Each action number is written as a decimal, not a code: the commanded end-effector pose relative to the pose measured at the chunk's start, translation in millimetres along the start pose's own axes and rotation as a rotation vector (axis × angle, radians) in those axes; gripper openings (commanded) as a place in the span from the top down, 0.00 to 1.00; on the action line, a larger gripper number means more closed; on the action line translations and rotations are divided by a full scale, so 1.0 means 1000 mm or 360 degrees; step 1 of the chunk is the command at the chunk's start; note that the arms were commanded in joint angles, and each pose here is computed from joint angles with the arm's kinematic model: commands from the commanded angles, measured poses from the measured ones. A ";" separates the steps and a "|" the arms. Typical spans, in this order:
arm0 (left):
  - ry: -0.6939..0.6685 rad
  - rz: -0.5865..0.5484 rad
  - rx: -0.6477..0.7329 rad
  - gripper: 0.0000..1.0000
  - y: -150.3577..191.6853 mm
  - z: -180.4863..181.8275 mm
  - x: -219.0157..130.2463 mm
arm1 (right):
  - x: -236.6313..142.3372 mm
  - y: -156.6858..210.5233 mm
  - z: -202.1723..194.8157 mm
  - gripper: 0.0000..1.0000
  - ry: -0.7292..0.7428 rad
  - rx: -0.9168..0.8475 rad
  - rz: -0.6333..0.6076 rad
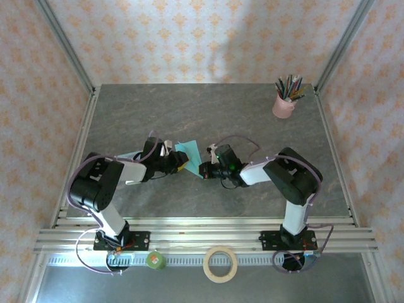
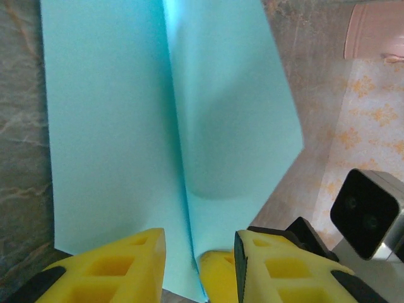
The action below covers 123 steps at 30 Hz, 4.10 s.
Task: Fold a paper plane with a square sheet of paper (pick it up from the middle)
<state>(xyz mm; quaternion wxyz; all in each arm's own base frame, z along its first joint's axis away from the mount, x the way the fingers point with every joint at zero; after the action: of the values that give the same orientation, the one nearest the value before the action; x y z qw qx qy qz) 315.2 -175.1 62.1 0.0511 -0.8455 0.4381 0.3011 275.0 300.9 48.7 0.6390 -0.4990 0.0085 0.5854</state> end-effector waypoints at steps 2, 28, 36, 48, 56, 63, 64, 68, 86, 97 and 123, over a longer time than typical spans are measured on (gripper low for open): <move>0.0062 0.0037 0.0067 0.63 0.001 -0.010 0.006 | 0.011 0.031 -0.004 0.96 -0.0067 0.0183 0.0224; -0.0118 -0.0014 0.0231 0.60 -0.013 -0.018 0.012 | 0.003 0.037 -0.009 0.93 -0.0190 0.0326 0.0171; -0.0280 -0.0015 0.0265 0.52 -0.013 -0.004 0.019 | 0.004 0.038 -0.009 0.92 -0.0195 0.0327 0.0177; -0.0581 -0.0064 0.0279 0.43 -0.012 0.026 0.023 | 0.002 0.027 -0.004 0.86 -0.0218 0.0327 0.0139; -0.0805 -0.0054 0.0312 0.40 -0.009 0.054 0.023 | 0.003 0.028 -0.006 0.86 -0.0181 0.0381 0.0165; -0.0804 -0.0087 0.0319 0.36 -0.011 0.051 0.021 | 0.002 0.035 -0.010 0.92 -0.0162 0.0463 0.0170; -0.0780 -0.0089 0.0322 0.35 -0.011 0.047 0.021 | 0.002 0.037 -0.010 0.92 -0.0163 0.0473 0.0175; -0.0639 -0.0090 0.0352 0.32 -0.012 0.018 0.022 | 0.004 0.042 -0.011 0.94 -0.0169 0.0510 0.0197; 0.0246 0.0003 0.0421 0.53 -0.013 -0.079 -0.003 | -0.002 0.052 -0.024 0.96 -0.0158 0.0607 0.0272; 0.0243 0.0184 0.0401 0.78 -0.005 -0.054 0.020 | -0.007 0.054 -0.028 0.96 -0.0219 0.0589 0.0320; 0.0219 0.0281 0.0403 0.83 0.001 -0.041 0.034 | -0.008 0.052 -0.032 0.95 -0.0210 0.0619 0.0339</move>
<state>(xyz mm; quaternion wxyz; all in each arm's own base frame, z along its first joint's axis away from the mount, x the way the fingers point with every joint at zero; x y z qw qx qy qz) 346.3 -211.0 70.2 0.0929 -0.8092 0.5406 0.2106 274.8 285.2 45.9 0.6840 -0.3333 0.0302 0.6482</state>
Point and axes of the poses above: each hand's point on the last joint's axis, 136 mm out from that joint toward the fingers, its own x axis out along the fingers, its own z axis along the line the jaws close on, y = z × x, the point moved 4 cm from there along -x, back along the fingers, and after that the axes turned 15 degrees about -x, right-handed, at the moved point
